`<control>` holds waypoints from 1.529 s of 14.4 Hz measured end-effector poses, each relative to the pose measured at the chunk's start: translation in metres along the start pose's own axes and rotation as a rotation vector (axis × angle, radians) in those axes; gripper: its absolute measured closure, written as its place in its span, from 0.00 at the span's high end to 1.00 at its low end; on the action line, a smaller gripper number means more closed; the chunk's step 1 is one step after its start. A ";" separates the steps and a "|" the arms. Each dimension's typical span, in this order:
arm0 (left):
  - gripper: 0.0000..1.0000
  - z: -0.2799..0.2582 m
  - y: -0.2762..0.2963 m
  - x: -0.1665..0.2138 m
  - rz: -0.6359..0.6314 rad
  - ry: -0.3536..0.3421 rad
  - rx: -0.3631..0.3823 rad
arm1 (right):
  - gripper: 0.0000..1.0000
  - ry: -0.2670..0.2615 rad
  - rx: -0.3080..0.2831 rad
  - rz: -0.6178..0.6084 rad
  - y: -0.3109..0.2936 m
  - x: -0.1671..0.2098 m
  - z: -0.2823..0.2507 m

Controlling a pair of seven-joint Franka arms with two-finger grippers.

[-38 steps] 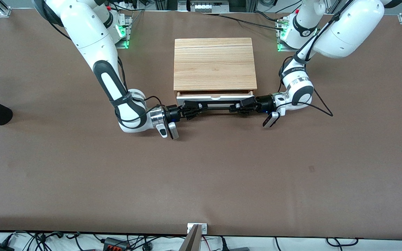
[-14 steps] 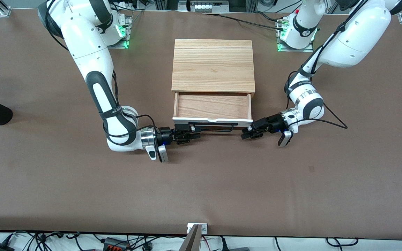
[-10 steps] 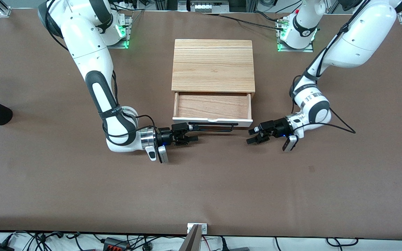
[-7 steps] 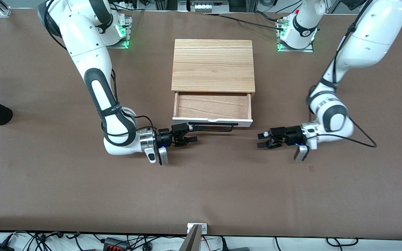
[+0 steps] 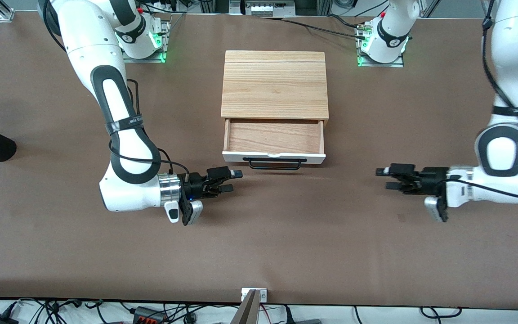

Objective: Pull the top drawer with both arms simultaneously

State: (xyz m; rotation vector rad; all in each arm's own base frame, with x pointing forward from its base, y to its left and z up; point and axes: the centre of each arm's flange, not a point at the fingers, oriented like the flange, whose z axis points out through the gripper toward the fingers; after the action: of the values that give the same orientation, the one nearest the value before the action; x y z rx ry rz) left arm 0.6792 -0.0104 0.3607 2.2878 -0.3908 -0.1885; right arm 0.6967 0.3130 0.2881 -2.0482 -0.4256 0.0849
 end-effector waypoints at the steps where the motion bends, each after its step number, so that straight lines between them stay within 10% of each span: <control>1: 1.00 -0.024 0.010 -0.006 -0.017 -0.055 0.061 | 1.00 -0.019 -0.057 0.000 -0.005 0.000 -0.008; 6: 1.00 -0.143 0.090 -0.040 -0.023 -0.125 0.506 | 1.00 -0.144 -0.356 0.059 -0.048 -0.010 -0.069; 12: 1.00 -0.207 0.164 -0.088 -0.122 -0.063 0.709 | 1.00 -0.268 -0.647 0.207 -0.075 -0.044 -0.165; 17: 1.00 -0.165 0.193 -0.081 -0.401 -0.013 0.724 | 1.00 -0.160 -0.776 0.477 -0.077 -0.065 -0.245; 22: 1.00 -0.137 0.208 -0.108 -0.414 0.038 0.781 | 1.00 -0.078 -0.948 0.520 -0.110 -0.089 -0.317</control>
State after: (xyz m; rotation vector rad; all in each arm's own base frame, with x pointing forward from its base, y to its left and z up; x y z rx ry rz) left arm 0.5667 -0.0121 0.6078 3.1248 0.0643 -0.2235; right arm 0.6595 0.0665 0.5297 -3.0610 0.0754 0.3258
